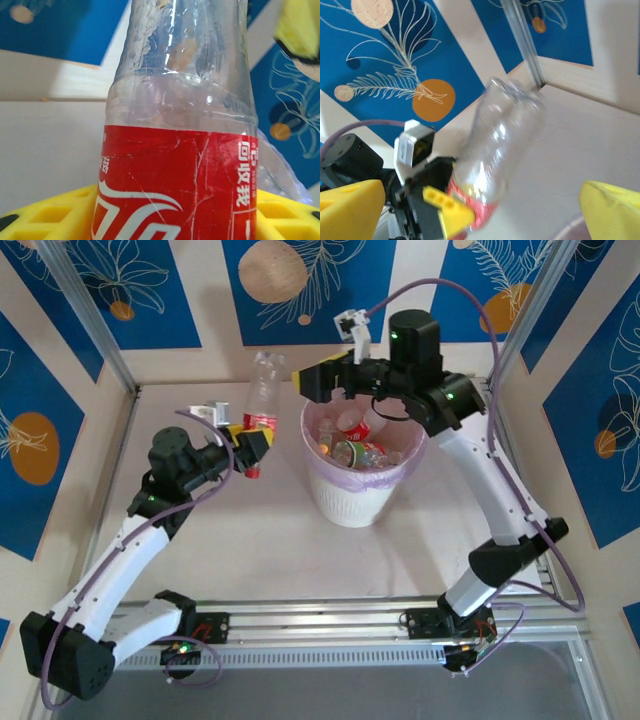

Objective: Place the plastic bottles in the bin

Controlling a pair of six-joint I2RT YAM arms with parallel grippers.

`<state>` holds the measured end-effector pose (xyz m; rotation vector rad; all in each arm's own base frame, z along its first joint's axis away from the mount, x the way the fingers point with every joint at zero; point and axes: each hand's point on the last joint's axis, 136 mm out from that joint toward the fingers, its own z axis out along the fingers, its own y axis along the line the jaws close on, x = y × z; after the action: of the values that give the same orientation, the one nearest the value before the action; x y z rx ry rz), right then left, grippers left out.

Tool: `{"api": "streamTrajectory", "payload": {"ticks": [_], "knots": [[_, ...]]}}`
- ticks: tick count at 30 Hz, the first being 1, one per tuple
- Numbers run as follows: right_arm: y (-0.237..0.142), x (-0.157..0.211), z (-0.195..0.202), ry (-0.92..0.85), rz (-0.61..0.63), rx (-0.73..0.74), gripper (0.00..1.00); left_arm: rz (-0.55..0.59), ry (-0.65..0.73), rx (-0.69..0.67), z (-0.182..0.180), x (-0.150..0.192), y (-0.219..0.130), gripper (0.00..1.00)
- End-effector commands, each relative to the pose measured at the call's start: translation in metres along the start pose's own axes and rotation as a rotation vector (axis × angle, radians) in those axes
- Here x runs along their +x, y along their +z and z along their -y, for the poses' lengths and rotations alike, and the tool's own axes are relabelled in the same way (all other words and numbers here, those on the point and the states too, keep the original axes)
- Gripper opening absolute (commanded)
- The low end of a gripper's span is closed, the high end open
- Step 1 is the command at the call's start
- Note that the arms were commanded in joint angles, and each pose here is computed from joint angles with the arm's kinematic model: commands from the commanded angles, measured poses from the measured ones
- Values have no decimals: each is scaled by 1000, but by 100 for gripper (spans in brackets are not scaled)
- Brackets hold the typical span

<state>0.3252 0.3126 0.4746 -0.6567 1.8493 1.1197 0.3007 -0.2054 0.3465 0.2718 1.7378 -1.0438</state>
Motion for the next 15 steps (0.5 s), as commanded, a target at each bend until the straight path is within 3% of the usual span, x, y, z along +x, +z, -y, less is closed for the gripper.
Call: {"api": "streamTrajectory", "payload": {"ticks": [1,11,15], "knots": [[13,8,-3,-7,-57,-23,100,-1,25,113,33,-8,0,46],[36,9,18,76,-83,-19,99,3,47,212,58,-13,4,45],[41,13,12,97,-106,-66,88,-2,34,235,61,-10,9,45]]}}
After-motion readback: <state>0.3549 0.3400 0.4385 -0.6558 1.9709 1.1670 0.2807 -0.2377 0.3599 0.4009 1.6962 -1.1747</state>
